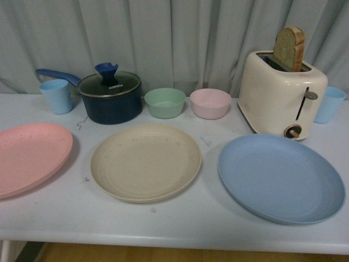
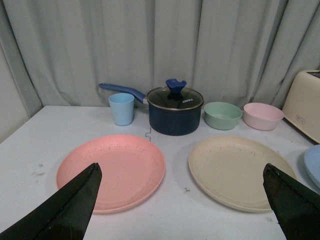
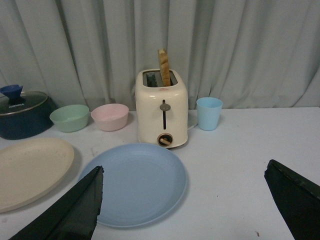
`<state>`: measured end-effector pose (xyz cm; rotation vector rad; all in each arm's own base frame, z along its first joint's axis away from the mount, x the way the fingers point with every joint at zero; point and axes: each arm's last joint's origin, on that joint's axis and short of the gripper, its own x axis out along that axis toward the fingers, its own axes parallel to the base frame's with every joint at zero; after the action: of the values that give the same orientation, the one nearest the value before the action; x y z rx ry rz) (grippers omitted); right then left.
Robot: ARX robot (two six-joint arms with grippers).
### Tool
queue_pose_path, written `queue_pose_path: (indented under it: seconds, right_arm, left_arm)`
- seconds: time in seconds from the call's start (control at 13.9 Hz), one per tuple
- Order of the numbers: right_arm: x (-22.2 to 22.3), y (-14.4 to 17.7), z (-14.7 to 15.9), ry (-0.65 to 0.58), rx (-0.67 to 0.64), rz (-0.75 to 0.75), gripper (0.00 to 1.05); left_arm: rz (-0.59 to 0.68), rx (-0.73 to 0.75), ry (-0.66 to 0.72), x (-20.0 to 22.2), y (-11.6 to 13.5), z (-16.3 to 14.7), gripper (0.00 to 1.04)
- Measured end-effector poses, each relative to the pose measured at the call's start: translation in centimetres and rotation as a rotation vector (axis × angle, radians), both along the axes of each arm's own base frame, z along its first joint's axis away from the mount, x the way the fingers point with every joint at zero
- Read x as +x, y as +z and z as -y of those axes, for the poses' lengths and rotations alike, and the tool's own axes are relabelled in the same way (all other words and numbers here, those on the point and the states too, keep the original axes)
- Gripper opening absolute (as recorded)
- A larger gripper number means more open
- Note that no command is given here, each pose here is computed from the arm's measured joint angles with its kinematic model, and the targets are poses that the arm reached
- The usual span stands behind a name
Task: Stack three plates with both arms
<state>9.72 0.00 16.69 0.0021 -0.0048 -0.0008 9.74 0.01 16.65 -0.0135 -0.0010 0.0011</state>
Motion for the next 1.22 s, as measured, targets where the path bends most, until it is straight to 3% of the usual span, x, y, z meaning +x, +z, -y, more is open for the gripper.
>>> queue_pose_path:
  seconds: [1.22]
  right_arm:
    - [0.00, 0.00, 0.00, 0.000, 0.000, 0.000, 0.98]
  left_arm:
    - [0.000, 0.000, 0.000, 0.00, 0.00, 0.00, 0.98]
